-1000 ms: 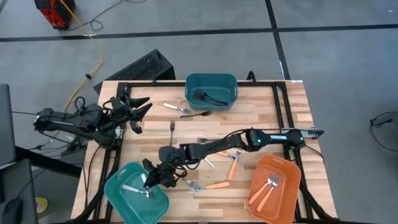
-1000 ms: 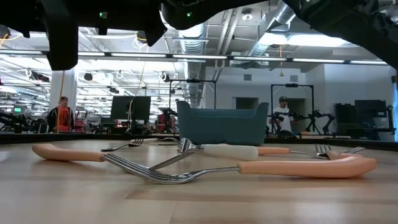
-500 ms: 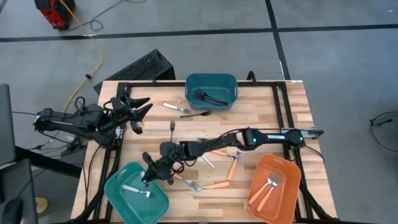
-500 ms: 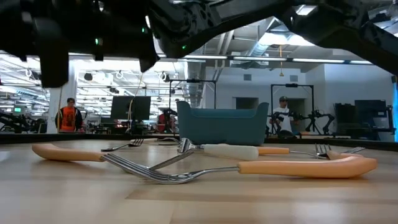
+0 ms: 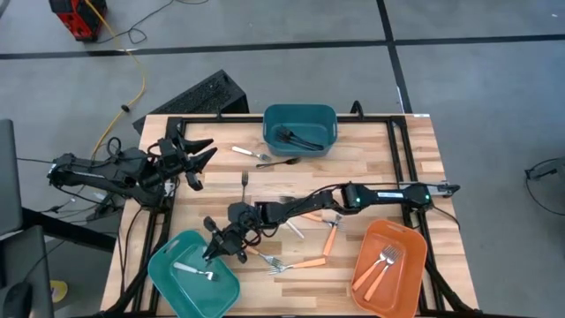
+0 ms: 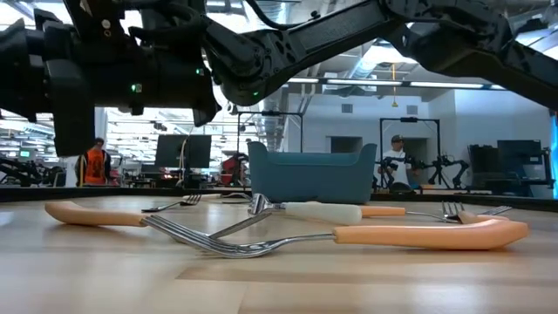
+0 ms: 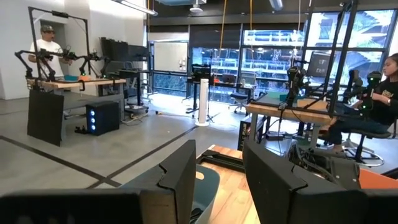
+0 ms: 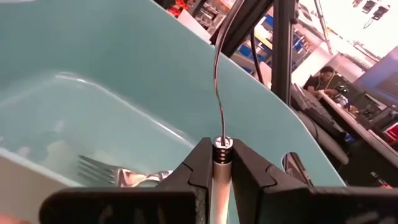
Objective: Sort silverware by color (type)
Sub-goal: Put the white fork into the green blue bin
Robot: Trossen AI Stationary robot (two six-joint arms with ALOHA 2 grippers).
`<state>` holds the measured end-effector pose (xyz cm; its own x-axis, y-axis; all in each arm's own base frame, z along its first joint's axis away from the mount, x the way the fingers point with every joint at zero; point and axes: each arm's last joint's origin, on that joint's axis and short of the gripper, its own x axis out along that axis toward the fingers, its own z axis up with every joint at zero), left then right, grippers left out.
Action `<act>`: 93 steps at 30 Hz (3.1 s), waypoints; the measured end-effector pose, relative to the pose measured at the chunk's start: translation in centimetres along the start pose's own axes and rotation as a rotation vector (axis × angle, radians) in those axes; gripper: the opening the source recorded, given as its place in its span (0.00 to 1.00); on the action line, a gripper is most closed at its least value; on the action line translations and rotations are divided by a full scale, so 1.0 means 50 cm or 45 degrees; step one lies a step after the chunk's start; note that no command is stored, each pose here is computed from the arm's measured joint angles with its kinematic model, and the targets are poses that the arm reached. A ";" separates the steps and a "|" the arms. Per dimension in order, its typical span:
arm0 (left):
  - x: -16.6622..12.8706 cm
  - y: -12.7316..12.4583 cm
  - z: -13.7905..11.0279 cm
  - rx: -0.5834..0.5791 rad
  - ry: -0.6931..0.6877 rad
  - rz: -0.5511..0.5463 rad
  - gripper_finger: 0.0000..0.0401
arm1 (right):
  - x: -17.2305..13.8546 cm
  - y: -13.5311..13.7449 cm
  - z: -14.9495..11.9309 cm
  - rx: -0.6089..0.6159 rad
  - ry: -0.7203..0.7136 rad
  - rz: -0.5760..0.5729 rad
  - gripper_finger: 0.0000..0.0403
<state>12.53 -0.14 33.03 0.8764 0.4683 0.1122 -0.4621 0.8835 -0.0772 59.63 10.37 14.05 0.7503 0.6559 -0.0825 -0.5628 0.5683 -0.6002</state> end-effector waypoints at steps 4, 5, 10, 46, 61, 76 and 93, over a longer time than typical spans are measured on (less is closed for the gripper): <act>0.000 0.000 0.000 0.002 0.003 0.000 0.30 | 0.001 0.001 0.000 0.039 0.009 -0.004 0.15; 0.000 0.000 0.000 0.002 0.003 0.000 0.30 | 0.000 0.001 -0.001 0.041 0.010 -0.005 0.15; 0.000 0.000 -0.001 0.002 0.003 0.000 0.30 | -0.001 -0.002 -0.002 0.041 0.019 -0.019 0.18; 0.000 0.004 -0.001 -0.082 0.005 0.084 0.30 | -0.023 -0.049 0.030 0.125 0.189 -0.168 0.44; -0.002 0.015 -0.009 -0.025 0.122 0.226 0.38 | -0.314 -0.237 0.278 0.242 0.978 -0.100 0.53; 0.155 0.072 -0.077 0.157 0.584 0.212 0.42 | -0.651 -0.300 0.427 0.644 1.346 -0.257 0.50; 0.384 0.100 -0.186 0.392 1.263 0.021 0.42 | -0.779 -0.257 0.621 0.640 1.253 -0.486 0.50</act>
<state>28.30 13.13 25.61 0.5229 0.3801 -0.7630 -0.3673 0.9082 0.2008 26.85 -7.04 49.69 0.7212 -0.1426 -0.6779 -0.1512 0.9226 -0.3548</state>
